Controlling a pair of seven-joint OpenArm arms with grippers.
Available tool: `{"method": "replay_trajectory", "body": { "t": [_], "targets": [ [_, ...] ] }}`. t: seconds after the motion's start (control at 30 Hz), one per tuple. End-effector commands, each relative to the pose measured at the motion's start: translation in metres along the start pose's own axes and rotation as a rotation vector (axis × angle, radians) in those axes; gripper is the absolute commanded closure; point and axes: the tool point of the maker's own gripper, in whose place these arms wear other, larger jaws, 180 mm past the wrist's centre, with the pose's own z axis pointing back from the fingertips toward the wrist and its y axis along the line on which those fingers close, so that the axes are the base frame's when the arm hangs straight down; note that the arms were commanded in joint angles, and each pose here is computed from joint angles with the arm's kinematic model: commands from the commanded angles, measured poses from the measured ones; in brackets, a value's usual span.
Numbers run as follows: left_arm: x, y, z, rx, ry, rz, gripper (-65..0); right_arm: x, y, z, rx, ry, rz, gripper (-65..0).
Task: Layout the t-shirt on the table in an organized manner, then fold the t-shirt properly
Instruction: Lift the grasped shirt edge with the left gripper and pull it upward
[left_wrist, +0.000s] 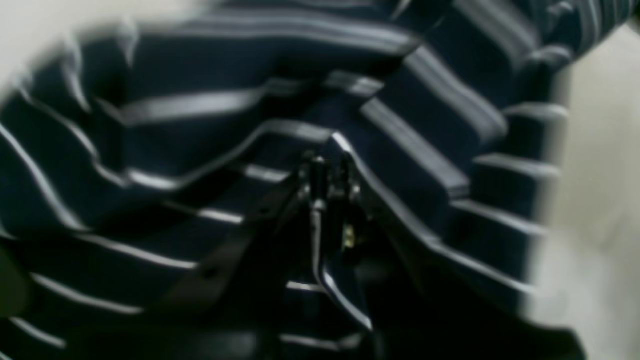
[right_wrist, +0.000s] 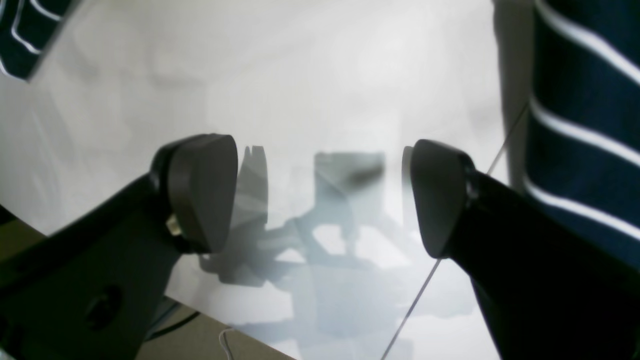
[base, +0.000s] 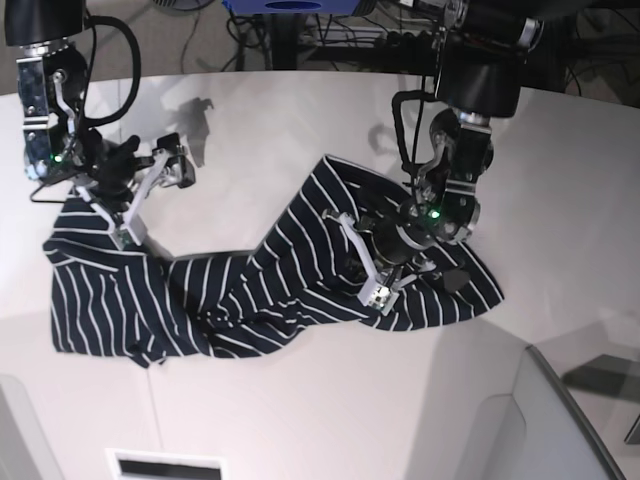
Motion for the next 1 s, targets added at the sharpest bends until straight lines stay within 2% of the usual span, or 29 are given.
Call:
{"method": "replay_trajectory", "body": {
  "t": [0.0,0.23,0.4,0.57,0.77,0.87,0.97],
  "targets": [
    [0.022,-0.002,0.007,0.001,-0.052,-0.022,0.0,0.016,-0.004,0.005,-0.002,-0.048,0.011,-51.0],
    [0.017,-0.032,0.071,0.011,-0.058,-0.134,0.0,0.028,-0.017,0.011,-0.028,-0.07,0.025,-51.0],
    [-0.026,-0.07,0.097,-0.057,0.029,-0.167,0.0,0.048,-0.071,0.039,-0.145,-0.168,-0.088,-51.0],
    [-0.081,-0.124,0.1,-0.205,0.147,-0.197,0.0,0.073,-0.116,0.062,-0.23,-0.236,-0.14,-51.2],
    [-0.134,-0.157,0.094,-0.303,0.265,-0.18,0.0,0.091,-0.142,0.044,-0.221,-0.267,-0.232,-51.2],
    [-0.15,-0.152,0.091,-0.268,0.31,-0.149,0.0,0.086,-0.149,0.034,-0.216,-0.264,-0.276,-51.2],
    [-0.144,-0.142,0.095,-0.226,0.292,-0.14,0.0,0.079,-0.155,0.032,-0.223,-0.254,-0.29,-51.2]
  ]
}}
